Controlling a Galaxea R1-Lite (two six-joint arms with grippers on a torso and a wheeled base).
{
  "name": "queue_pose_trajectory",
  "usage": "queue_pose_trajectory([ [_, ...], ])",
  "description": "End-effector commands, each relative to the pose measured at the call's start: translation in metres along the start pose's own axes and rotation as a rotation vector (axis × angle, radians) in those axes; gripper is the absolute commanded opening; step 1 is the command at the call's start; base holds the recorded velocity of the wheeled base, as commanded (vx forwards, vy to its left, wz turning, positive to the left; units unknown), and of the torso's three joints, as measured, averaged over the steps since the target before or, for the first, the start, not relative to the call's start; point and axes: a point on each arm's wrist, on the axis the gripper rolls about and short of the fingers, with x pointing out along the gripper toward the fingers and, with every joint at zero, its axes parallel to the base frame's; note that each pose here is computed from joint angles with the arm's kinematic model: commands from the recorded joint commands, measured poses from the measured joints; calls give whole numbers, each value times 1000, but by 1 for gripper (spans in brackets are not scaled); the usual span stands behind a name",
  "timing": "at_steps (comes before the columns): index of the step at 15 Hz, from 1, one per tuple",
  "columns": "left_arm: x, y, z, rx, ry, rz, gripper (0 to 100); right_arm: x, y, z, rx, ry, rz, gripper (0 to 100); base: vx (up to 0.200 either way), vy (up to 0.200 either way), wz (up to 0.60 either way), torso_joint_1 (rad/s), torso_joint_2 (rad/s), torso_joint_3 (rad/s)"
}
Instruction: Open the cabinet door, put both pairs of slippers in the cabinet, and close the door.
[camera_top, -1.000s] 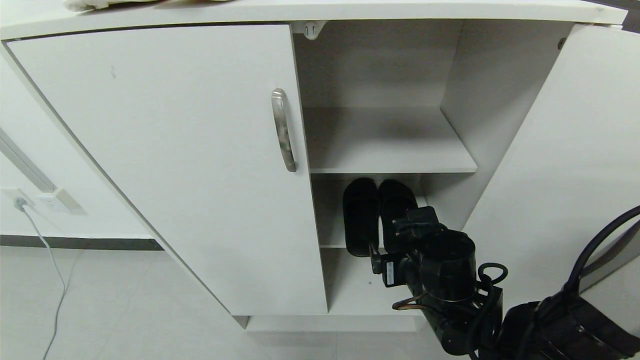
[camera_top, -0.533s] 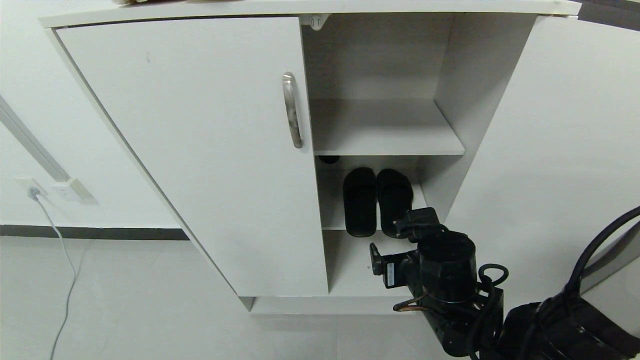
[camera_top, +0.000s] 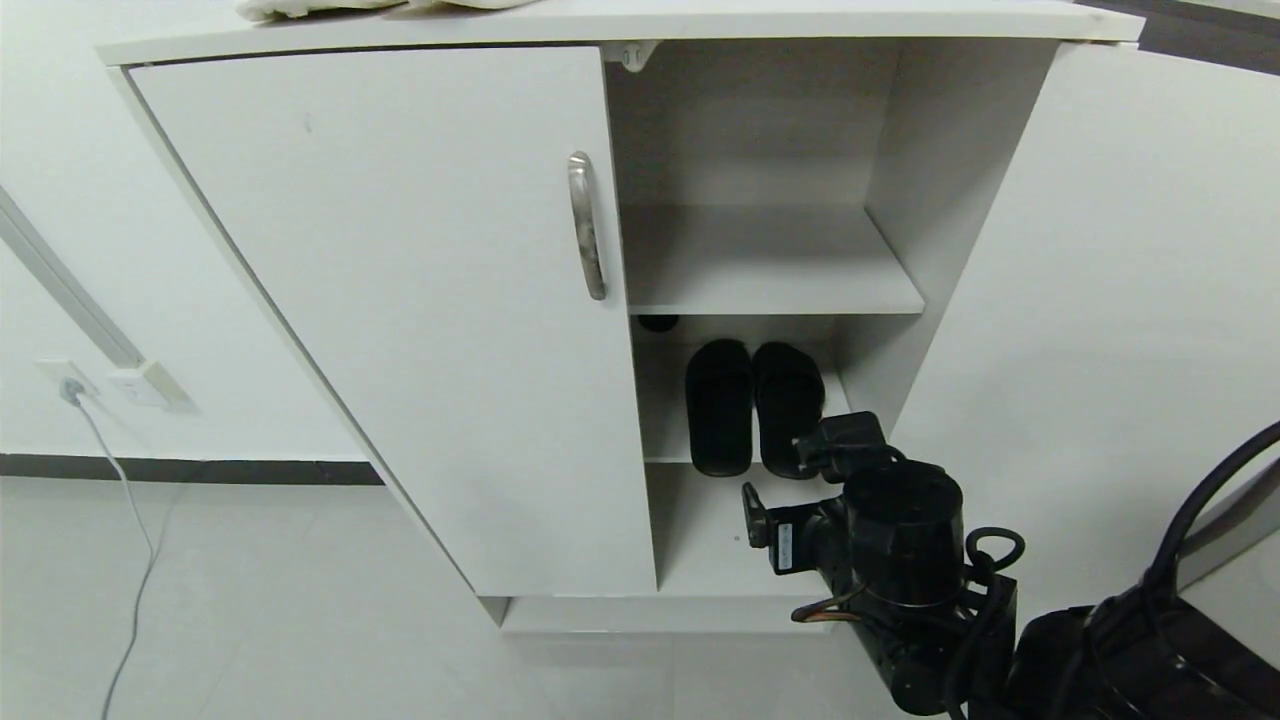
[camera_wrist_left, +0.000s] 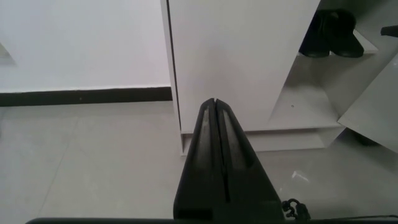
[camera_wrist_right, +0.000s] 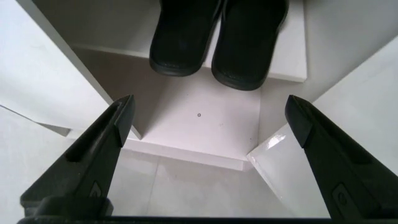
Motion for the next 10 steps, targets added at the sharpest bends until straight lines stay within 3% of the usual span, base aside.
queue_pose_trajectory([
  [1,0,0,0,0,1,0,0,0,0,0,0,-1,0,100,0,0,0,7,-2,159],
  [6,0,0,0,1,1,0,0,-1,-1,-2,-6,6,-1,100,0,0,0,3,1,188],
  [10,0,0,0,6,1,0,0,0,-1,-5,-8,13,-5,100,0,0,0,-1,1,27],
])
